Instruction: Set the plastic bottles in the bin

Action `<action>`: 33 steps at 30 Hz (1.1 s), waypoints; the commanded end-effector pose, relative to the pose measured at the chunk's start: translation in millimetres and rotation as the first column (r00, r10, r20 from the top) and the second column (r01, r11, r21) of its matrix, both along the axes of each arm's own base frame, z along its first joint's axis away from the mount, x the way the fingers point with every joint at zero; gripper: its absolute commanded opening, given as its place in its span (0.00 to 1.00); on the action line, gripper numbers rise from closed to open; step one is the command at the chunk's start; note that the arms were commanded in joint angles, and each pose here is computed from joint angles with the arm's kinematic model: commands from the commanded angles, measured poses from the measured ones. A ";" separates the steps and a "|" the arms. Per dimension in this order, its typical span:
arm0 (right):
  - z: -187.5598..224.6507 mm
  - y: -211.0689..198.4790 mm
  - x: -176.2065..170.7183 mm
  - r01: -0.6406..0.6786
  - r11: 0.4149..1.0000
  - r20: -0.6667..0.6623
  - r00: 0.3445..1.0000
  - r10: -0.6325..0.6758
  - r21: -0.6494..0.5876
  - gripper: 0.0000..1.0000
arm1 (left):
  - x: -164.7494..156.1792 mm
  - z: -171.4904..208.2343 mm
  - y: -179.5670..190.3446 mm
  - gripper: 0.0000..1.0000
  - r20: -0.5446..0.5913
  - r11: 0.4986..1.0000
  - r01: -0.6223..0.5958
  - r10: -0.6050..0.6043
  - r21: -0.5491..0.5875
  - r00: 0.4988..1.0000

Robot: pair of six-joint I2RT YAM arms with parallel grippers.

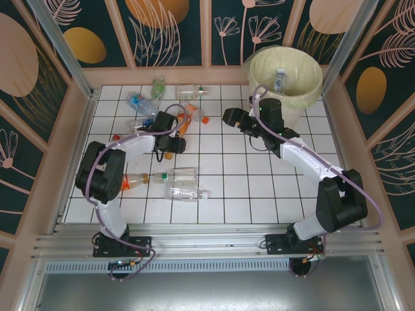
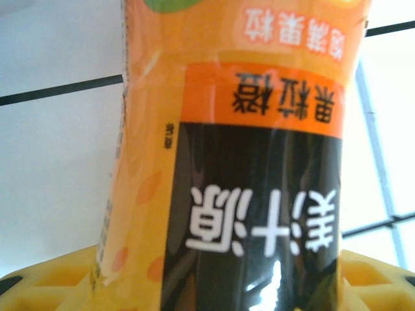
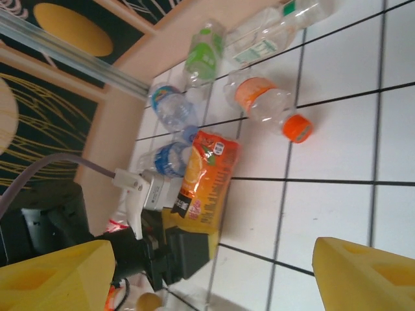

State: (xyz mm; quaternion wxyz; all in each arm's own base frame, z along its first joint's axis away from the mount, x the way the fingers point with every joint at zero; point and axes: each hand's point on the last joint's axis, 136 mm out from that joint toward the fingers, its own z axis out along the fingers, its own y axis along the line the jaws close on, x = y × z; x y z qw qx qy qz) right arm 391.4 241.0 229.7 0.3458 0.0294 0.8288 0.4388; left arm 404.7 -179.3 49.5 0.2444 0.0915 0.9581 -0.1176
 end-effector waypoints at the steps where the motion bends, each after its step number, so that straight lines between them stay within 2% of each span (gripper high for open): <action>1: 16.3 22.7 -3.1 -0.082 0.987 0.016 0.997 0.081 0.135 0.81 | 0.9 51.2 -40.4 0.56 0.104 0.961 0.094 -0.069 -0.261 0.992; 3: 15.9 30.0 -3.7 -0.116 0.981 0.017 0.993 0.114 0.159 0.83 | -6.6 62.0 -53.5 0.56 0.115 0.928 0.138 -0.104 -0.346 0.988; 4: 15.6 34.6 -3.7 -0.135 0.976 0.018 0.991 0.134 0.169 0.84 | -10.1 79.3 -59.1 0.56 0.148 0.907 0.166 -0.117 -0.386 0.982; 8: 14.8 49.8 -2.7 -0.180 0.967 0.025 0.984 0.178 0.182 0.91 | -24.7 102.7 -76.5 0.56 0.176 0.841 0.229 -0.162 -0.489 0.971; 13: 12.3 67.5 1.2 -0.215 0.957 0.025 0.976 0.214 0.195 0.93 | -38.4 115.7 -95.0 0.56 0.185 0.797 0.269 -0.199 -0.541 0.962; 21: 10.6 89.4 2.8 -0.254 0.946 0.028 0.967 0.254 0.202 0.96 | -48.8 125.6 -121.3 0.56 0.195 0.761 0.304 -0.234 -0.573 0.952; 29: 7.1 94.3 13.3 -0.240 0.946 0.023 0.970 0.241 0.217 0.80 | -60.9 145.7 -136.2 0.56 0.229 0.714 0.346 -0.259 -0.609 0.938; 31: 7.4 95.5 14.8 -0.241 0.946 0.025 0.970 0.242 0.217 0.79 | -63.9 145.5 -138.7 0.56 0.228 0.709 0.350 -0.265 -0.613 0.937; 33: 6.7 95.4 16.5 -0.237 0.948 0.025 0.971 0.237 0.213 0.73 | -65.0 144.9 -138.6 0.56 0.229 0.707 0.346 -0.260 -0.617 0.938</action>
